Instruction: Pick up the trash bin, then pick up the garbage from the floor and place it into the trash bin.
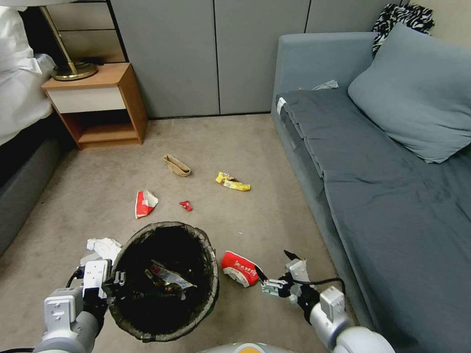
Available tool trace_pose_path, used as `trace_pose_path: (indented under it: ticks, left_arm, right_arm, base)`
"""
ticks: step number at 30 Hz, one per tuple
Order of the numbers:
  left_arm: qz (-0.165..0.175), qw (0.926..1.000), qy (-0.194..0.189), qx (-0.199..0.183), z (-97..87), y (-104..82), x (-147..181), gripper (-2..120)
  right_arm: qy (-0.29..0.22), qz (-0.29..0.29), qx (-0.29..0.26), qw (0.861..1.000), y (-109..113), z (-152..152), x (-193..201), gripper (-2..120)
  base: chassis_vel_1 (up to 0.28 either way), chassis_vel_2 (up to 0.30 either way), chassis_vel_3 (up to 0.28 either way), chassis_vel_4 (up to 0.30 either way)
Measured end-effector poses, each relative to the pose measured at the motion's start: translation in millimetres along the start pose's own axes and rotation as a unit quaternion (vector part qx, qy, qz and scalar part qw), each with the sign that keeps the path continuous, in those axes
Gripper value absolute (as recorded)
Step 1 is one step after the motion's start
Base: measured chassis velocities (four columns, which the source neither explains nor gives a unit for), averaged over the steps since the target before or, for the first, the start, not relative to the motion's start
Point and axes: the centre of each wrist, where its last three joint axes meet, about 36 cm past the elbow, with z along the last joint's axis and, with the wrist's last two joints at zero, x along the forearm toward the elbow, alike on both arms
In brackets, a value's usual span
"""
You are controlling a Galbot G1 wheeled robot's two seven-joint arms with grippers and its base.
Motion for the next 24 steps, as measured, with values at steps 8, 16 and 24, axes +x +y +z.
trace_pose_path:
  ticks: [8, 16, 24]
  left_arm:
    - [-0.009, 1.0000, 0.001, -0.003, -1.0, 7.8, 1.6, 1]
    - [-0.015, 0.9999, 0.003, -0.002, -1.2, 10.8, 2.4, 1]
    - [-0.013, 0.9999, 0.000, -0.002, -2.8, 10.0, 1.3, 1]
  right_arm:
    - [0.031, -0.036, 0.002, 0.999, 7.0, 11.5, -54.0, 100]
    - [0.056, -0.050, 0.006, 0.997, 10.1, 25.6, -87.5, 100]
    - [0.098, -0.052, 0.014, 0.994, 4.1, 42.7, -123.5, 100]
  base:
    - [0.000, 0.000, 0.000, 0.000]
    - [0.000, 0.000, 0.000, 0.000]
    - [0.000, 0.000, 0.000, 0.000]
